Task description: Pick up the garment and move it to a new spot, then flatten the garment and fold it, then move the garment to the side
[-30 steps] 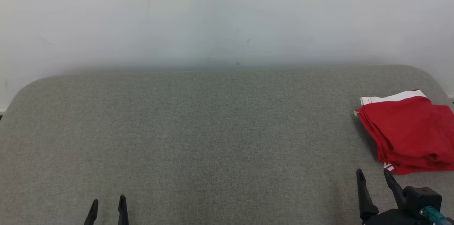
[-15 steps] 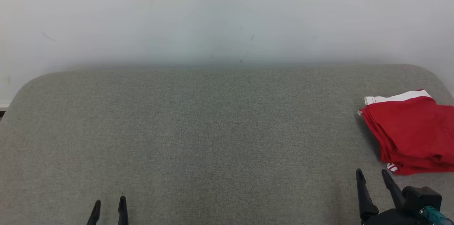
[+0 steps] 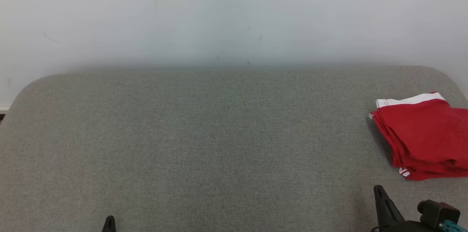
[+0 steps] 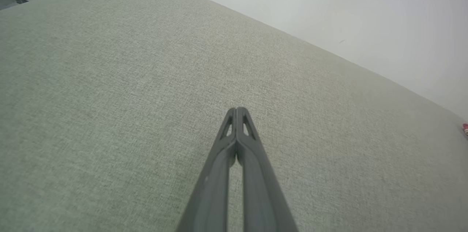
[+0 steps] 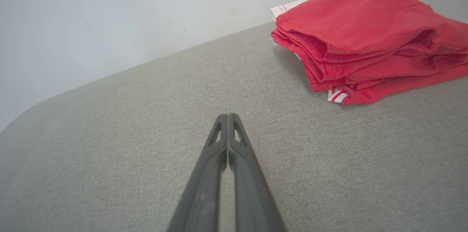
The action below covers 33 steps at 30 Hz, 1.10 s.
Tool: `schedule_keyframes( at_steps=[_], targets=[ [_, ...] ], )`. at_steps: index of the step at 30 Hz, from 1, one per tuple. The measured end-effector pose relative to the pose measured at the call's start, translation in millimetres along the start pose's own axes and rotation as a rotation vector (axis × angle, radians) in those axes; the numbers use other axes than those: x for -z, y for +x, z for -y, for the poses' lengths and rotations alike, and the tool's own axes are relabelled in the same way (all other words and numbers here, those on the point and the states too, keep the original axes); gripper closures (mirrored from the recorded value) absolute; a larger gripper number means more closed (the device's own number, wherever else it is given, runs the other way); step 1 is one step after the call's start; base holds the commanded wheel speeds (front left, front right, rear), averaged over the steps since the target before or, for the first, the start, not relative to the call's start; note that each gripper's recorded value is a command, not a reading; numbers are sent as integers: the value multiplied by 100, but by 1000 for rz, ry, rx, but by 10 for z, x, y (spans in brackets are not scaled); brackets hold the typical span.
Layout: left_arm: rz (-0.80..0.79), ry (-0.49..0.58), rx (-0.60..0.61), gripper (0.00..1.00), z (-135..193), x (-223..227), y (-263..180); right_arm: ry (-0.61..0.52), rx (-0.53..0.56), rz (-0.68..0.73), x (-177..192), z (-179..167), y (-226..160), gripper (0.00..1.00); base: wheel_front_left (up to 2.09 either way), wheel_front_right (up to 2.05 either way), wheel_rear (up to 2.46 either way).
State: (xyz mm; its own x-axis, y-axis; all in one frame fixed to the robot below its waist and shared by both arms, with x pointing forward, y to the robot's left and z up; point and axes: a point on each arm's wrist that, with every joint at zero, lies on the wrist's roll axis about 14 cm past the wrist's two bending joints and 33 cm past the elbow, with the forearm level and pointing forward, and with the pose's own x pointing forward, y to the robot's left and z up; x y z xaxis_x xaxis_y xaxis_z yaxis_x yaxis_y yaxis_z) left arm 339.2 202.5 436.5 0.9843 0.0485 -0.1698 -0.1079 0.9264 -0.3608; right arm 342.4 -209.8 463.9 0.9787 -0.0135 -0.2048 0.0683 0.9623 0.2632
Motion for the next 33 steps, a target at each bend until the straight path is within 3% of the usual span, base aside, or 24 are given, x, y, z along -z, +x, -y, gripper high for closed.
schedule_keyframes(
  at_steps=[33],
  targets=[
    [-1,-481,-21,100,-16,-208,158,520,-80,83,-177,-199,100,100,0,0,0]
  ],
)
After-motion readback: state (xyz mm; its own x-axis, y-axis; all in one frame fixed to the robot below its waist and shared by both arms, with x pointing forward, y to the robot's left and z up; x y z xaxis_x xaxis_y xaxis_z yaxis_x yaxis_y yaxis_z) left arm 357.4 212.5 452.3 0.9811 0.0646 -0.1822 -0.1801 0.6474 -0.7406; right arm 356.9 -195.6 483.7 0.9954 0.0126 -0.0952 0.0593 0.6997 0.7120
